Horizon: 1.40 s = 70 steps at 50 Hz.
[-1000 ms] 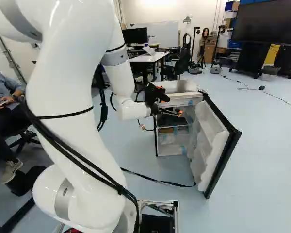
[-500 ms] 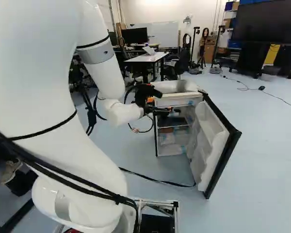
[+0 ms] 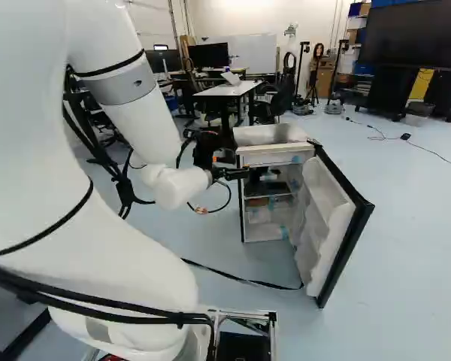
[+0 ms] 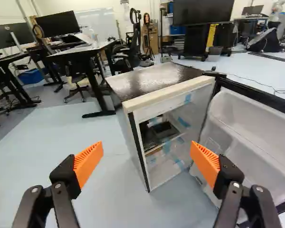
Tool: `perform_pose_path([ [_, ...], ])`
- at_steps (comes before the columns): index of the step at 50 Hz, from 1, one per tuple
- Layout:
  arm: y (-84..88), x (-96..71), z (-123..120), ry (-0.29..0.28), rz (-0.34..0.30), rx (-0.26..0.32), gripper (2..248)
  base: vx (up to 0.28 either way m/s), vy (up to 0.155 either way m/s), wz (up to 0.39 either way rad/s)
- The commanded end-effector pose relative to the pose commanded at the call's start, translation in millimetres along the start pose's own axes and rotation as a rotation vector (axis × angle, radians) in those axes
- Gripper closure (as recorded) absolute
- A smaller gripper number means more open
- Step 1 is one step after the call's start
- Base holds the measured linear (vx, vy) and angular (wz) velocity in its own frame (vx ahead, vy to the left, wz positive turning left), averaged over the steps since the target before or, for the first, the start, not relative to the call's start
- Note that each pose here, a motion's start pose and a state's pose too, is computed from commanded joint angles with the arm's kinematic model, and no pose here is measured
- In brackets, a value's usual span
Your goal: Open the fridge door
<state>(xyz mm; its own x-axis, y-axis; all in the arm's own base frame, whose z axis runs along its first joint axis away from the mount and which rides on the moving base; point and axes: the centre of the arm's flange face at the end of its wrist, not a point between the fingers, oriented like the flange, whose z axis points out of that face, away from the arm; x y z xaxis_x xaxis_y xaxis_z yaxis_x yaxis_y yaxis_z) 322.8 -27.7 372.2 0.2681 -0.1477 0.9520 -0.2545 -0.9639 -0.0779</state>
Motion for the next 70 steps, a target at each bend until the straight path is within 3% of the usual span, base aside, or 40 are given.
perform_pose_path([
  [14, -5.8, -8.2, -20.9, -0.016, -0.058, 0.088, 3, 0.000, 0.000, 0.000],
  [35, -10.6, -18.3, -42.0, -0.032, -0.120, 0.176, 3, 0.000, 0.000, 0.000],
  [70, -12.8, -24.4, -53.0, -0.040, -0.154, 0.221, 3, 0.000, 0.000, 0.000],
])
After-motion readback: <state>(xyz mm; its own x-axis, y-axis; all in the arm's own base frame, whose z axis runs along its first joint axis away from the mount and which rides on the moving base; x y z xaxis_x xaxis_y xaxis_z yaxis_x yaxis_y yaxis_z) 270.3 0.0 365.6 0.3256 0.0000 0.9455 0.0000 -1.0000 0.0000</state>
